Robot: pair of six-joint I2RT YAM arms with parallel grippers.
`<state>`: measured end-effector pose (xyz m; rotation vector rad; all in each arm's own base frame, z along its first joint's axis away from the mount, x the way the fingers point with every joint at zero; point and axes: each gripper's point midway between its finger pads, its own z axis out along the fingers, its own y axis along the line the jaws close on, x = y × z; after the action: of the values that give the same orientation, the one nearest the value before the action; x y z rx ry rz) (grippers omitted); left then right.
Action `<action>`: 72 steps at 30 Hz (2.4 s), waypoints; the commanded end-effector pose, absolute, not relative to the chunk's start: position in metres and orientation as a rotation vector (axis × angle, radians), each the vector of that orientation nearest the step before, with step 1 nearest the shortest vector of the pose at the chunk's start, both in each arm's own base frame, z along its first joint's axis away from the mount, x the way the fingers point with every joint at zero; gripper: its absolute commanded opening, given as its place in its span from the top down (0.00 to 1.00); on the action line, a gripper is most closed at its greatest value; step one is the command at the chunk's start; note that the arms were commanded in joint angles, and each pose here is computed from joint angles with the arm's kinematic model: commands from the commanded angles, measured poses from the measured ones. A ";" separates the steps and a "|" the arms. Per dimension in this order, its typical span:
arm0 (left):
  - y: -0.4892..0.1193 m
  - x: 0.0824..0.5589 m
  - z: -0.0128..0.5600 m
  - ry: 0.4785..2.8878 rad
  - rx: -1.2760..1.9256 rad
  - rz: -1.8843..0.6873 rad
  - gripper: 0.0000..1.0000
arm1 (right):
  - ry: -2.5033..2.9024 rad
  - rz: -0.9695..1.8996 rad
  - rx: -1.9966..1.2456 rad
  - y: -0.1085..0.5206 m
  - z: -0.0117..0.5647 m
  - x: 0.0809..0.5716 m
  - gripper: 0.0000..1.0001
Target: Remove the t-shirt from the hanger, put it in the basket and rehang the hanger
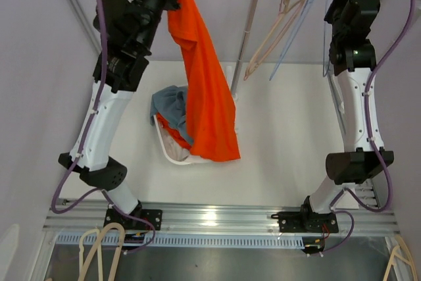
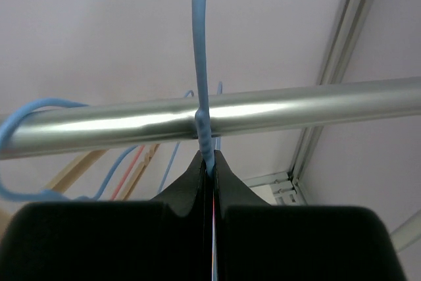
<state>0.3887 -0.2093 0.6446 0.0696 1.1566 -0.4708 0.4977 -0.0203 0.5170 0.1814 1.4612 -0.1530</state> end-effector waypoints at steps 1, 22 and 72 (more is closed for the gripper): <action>-0.158 0.379 0.695 0.989 -0.003 -0.430 0.99 | 1.350 -0.097 0.182 -0.019 0.552 0.503 1.00; -0.152 0.416 0.453 1.515 -0.099 -0.405 0.99 | 1.468 -0.036 0.161 -0.008 0.491 0.517 1.00; -0.169 0.323 0.113 2.386 -0.250 -0.098 0.46 | 1.433 0.066 0.242 -0.006 0.533 0.319 0.00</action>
<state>0.3521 -0.2070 0.1118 -0.2394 2.3288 -0.2892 0.3345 -0.0145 0.5184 0.2577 1.4787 0.0067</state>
